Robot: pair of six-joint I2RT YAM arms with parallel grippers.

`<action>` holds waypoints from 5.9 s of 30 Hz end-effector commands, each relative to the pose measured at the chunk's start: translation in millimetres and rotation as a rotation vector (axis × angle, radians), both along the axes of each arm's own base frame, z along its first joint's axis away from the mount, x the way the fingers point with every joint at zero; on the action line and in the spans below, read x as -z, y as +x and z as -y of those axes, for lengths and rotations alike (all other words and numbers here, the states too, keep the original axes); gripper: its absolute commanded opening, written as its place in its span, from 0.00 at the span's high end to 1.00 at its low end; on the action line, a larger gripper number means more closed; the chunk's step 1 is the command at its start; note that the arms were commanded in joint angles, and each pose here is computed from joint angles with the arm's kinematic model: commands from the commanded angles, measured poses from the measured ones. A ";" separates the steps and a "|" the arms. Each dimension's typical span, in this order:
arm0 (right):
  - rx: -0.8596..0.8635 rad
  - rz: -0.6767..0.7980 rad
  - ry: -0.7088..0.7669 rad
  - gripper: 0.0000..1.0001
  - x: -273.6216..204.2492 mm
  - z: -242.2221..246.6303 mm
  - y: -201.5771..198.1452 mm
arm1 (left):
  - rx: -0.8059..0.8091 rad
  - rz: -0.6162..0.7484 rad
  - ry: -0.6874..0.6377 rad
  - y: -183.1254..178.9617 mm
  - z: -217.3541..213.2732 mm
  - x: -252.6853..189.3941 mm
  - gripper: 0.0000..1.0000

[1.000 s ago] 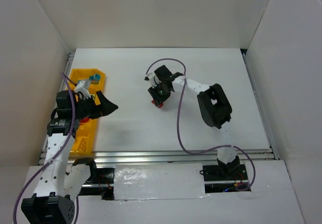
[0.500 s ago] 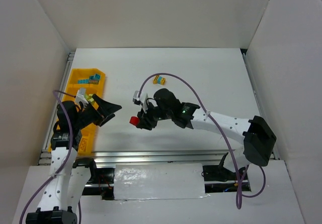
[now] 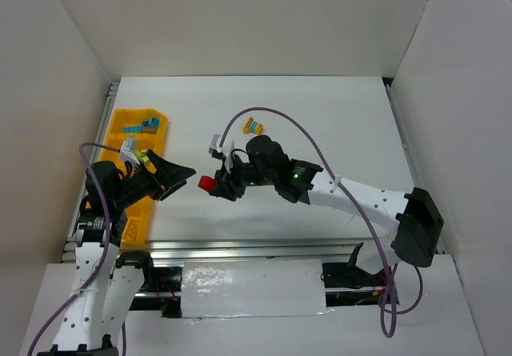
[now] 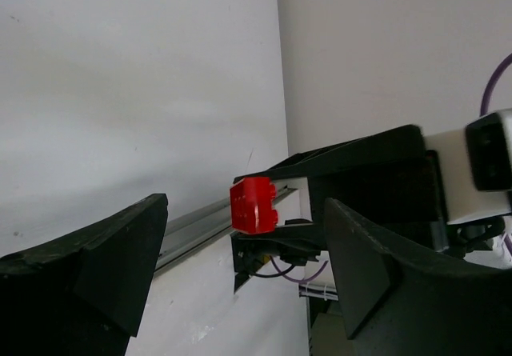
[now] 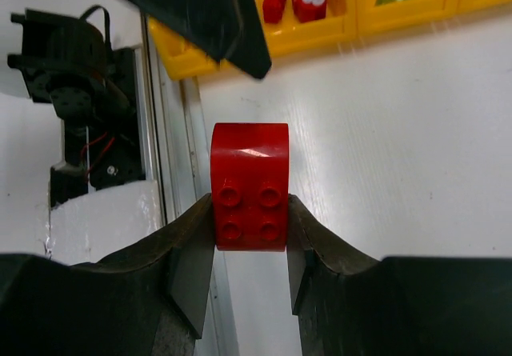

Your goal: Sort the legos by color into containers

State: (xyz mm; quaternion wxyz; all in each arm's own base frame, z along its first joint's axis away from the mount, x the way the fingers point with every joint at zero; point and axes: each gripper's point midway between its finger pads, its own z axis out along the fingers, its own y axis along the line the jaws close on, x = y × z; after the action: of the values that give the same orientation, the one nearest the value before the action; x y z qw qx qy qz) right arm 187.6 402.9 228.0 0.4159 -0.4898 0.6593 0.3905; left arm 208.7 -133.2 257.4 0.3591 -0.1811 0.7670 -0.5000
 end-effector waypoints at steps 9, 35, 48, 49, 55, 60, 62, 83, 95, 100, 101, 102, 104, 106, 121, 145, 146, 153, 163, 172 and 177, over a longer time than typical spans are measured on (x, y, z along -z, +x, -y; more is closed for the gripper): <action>0.024 0.074 0.102 0.99 -58.0 -57.3 17.7 | 0.081 0.058 0.004 -3.2 15.7 -18.6 0.22; 0.355 -0.025 0.092 0.00 -14.9 9.4 44.5 | -0.848 -0.429 0.590 52.0 -184.3 92.0 1.00; 0.409 -0.023 0.050 0.00 9.4 58.8 31.1 | -1.119 -0.628 0.646 54.9 -252.6 131.7 0.99; 0.409 -0.019 0.050 0.00 8.5 61.3 30.8 | -1.128 -0.623 0.646 55.2 -254.2 132.4 0.95; 0.412 -0.022 0.035 0.00 14.6 72.9 31.8 | -1.141 -0.608 0.609 59.8 -260.3 134.8 0.37; 0.425 -0.067 0.030 0.00 23.8 73.4 41.1 | -1.108 -0.617 0.593 63.3 -258.3 135.7 0.01; 0.446 -0.101 0.030 0.00 29.3 74.0 46.5 | -1.101 -0.596 0.584 65.0 -256.9 131.8 0.01; 1.110 -0.280 -0.343 0.00 133.6 130.6 301.6 | -0.168 0.138 0.576 58.7 -87.1 30.1 0.00; 0.607 -0.156 -0.582 0.00 152.3 118.3 318.4 | -0.050 0.180 0.534 50.8 -62.4 32.3 0.01; 0.609 -0.113 -0.599 0.00 151.0 126.0 334.6 | -0.024 0.191 0.525 49.6 -56.4 32.0 0.01; 0.602 -0.110 -0.607 0.00 150.7 127.6 336.0 | -0.021 0.192 0.523 49.5 -55.8 31.5 0.00; 0.572 -0.116 -0.593 0.00 150.3 123.3 337.8 | -0.015 0.192 0.522 50.2 -55.3 31.8 0.00; 0.535 -0.114 -0.624 0.00 158.3 125.3 335.8 | -0.003 0.194 0.512 49.6 -53.1 31.8 0.01; 0.502 -0.090 -0.645 0.00 161.8 124.8 334.3 | 0.003 0.196 0.508 50.1 -52.1 31.7 0.00; 0.309 0.090 -0.778 0.09 181.9 129.5 344.0 | 0.054 0.186 0.480 50.3 -43.4 35.2 0.01; 0.238 0.211 -0.542 1.00 150.9 89.1 342.3 | 0.080 0.106 0.475 57.4 -43.0 48.6 0.01; 0.240 0.209 -0.518 1.00 144.3 86.8 338.4 | 0.072 0.108 0.481 58.4 -44.5 47.9 0.01; 0.261 0.228 -0.328 1.00 64.6 64.8 289.9 | 0.002 0.112 0.506 61.5 -53.5 41.6 0.00; 0.213 0.165 -0.255 1.00 43.2 28.2 127.6 | 0.077 0.151 0.265 62.6 -22.7 4.7 0.01; 0.212 0.217 -0.076 1.00 -2.3 9.5 39.2 | 0.128 0.131 0.054 28.6 7.5 -9.7 0.00; 0.214 0.246 -0.041 1.00 -19.0 9.2 28.3 | 0.177 0.101 0.115 12.6 20.6 0.8 0.04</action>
State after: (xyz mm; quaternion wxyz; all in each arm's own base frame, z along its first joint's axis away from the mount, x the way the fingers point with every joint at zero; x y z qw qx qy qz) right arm 214.8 391.4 202.8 0.4666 -0.5052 0.6817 0.2495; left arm 229.6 -146.1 249.6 0.3661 -0.0805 0.7867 -0.4904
